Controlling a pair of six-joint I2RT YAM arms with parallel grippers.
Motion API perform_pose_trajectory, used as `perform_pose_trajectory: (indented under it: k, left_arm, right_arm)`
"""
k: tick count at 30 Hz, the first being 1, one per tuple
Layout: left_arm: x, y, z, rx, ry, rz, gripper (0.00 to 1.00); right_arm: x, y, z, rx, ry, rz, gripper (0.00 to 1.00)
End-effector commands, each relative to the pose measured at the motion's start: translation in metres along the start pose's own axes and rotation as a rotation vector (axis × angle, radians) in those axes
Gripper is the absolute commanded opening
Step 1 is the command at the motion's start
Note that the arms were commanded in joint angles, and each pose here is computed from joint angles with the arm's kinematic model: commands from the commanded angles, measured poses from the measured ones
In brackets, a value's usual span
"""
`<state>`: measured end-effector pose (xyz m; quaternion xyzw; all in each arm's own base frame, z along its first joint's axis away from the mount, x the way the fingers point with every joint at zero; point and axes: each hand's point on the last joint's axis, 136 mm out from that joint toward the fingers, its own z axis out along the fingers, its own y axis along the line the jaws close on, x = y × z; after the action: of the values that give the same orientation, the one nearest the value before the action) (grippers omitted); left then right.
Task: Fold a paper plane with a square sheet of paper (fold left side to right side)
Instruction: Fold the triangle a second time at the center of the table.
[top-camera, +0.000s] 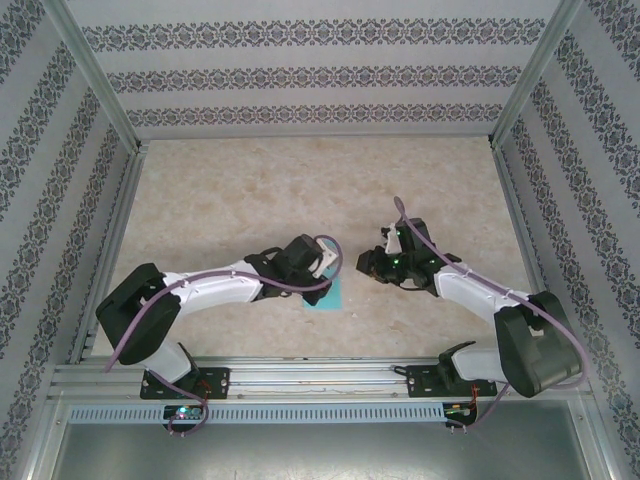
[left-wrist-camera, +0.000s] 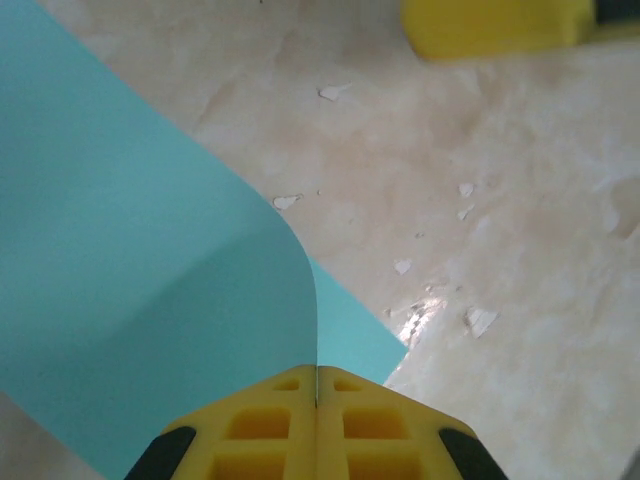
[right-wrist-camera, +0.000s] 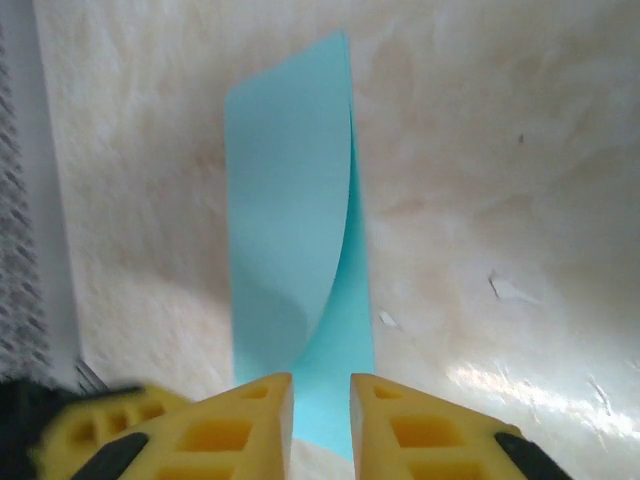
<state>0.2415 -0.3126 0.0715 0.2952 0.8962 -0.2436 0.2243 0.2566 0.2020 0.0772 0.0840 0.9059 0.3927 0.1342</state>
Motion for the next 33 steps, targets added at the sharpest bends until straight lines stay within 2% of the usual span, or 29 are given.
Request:
perform_pose_trajectory:
  k: [1, 4, 17, 33]
  left_arm:
    - [-0.007, -0.011, -0.003, 0.201, -0.032, -0.191, 0.0]
    - [-0.006, -0.005, -0.001, 0.241, -0.039, -0.264, 0.0]
    - [0.006, 0.011, 0.002, 0.221, -0.001, -0.335, 0.0]
    - [0.019, 0.034, 0.001, 0.182, 0.058, -0.355, 0.0]
  right_arm:
    - [0.02, 0.003, 0.008, 0.001, 0.031, -0.077, 0.11]
    - [0.035, 0.003, 0.02, 0.013, 0.057, -0.092, 0.0]
    - [0.068, -0.003, 0.055, 0.045, 0.137, -0.086, 0.0]
    - [0.087, -0.037, 0.062, 0.192, 0.226, -0.093, 0.0]
